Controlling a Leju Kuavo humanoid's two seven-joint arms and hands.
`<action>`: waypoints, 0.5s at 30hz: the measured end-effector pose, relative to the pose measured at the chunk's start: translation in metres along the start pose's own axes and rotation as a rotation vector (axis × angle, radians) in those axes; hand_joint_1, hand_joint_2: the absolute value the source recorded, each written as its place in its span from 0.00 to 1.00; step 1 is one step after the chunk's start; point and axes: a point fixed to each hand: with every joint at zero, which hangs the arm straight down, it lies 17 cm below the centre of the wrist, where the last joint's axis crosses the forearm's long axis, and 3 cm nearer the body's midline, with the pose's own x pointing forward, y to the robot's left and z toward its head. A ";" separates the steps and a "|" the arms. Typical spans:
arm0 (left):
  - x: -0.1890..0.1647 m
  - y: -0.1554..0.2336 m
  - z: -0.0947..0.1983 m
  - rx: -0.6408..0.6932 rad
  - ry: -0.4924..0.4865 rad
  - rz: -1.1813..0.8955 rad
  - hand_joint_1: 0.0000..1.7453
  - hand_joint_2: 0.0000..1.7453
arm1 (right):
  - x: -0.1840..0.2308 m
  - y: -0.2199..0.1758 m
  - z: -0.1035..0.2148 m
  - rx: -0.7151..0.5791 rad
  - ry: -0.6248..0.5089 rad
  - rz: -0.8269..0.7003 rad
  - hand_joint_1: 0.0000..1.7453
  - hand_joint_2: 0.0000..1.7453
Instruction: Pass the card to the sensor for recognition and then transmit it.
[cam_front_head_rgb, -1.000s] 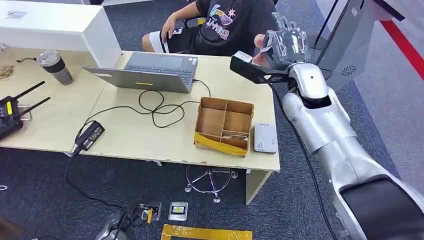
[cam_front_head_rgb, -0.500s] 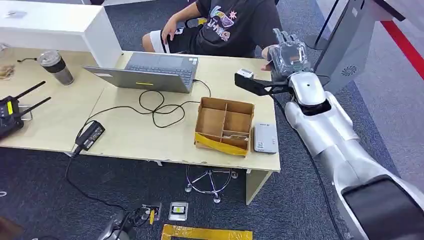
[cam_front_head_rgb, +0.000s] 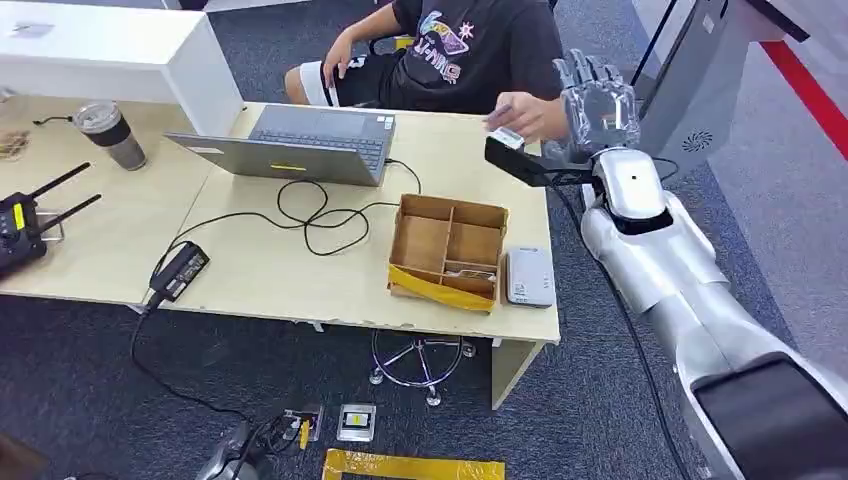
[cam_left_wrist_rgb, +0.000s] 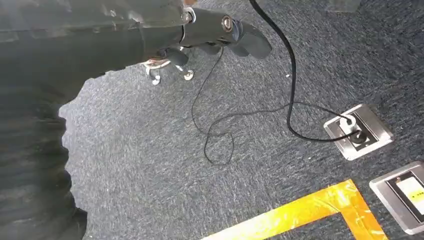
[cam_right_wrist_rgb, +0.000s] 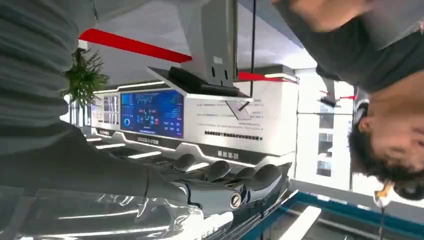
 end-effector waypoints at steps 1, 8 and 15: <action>-0.001 0.000 0.000 0.001 0.002 -0.001 0.00 1.00 | -0.001 -0.004 0.000 -0.023 0.002 -0.017 0.00 1.00; -0.023 -0.001 0.000 0.010 0.042 0.027 0.00 1.00 | -0.012 -0.021 0.002 -0.112 -0.001 -0.259 0.00 1.00; -0.057 -0.007 0.001 0.005 0.079 0.027 0.00 1.00 | -0.016 -0.019 0.024 -0.094 0.085 -0.487 0.00 1.00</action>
